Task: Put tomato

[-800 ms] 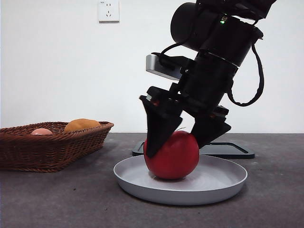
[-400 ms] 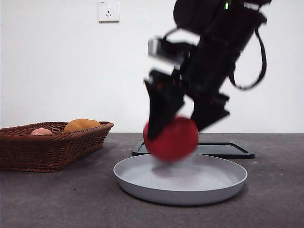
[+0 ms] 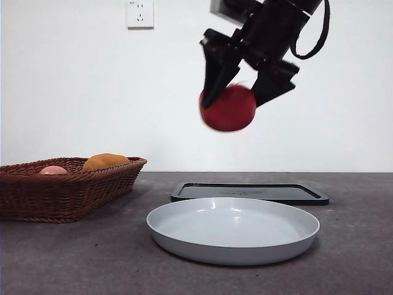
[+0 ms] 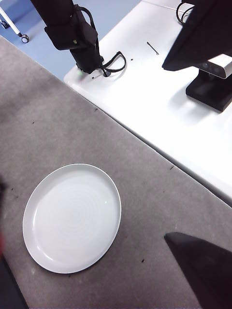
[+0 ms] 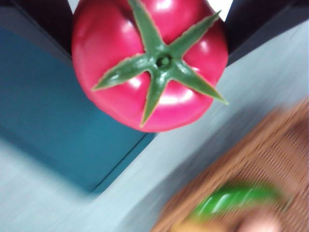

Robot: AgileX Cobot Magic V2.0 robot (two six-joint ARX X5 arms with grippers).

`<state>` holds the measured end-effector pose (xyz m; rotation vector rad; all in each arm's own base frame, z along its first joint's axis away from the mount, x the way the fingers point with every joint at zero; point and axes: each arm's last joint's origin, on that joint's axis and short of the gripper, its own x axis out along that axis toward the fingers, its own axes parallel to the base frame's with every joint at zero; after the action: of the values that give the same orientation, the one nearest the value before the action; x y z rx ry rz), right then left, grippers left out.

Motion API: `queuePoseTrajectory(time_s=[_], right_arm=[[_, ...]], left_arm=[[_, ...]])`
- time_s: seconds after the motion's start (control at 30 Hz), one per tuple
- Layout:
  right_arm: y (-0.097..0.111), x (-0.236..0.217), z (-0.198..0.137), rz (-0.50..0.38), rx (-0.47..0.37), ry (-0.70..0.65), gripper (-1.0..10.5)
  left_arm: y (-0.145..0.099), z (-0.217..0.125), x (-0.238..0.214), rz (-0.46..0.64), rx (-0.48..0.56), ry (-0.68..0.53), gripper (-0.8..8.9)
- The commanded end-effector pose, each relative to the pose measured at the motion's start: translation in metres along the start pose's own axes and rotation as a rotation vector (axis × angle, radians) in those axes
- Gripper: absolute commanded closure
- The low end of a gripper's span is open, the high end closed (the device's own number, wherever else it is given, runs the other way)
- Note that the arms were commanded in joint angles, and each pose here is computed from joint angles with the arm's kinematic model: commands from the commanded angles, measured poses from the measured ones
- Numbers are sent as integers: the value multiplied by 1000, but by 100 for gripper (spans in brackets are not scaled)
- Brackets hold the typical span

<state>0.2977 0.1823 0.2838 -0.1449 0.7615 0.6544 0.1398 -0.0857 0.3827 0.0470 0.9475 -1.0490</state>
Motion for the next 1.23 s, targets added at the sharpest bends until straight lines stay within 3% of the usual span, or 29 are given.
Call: queuePoseTrajectory(time_s=[0.03, 0.27, 0.47, 1.23], right_arm=[[-16, 10, 14, -31, 3, -20, 656], [-54, 44, 28, -83, 38, 1, 656], [-73, 79, 21, -96, 59, 52, 656], [-86, 127, -7, -94, 86, 153, 656]], left_arm=[[-3, 4, -3, -8, 28, -17, 224], [-3, 4, -3, -8, 27, -16, 224], [-3, 4, -3, -8, 27, -16, 224], [-3, 4, -3, -9, 25, -13, 224]])
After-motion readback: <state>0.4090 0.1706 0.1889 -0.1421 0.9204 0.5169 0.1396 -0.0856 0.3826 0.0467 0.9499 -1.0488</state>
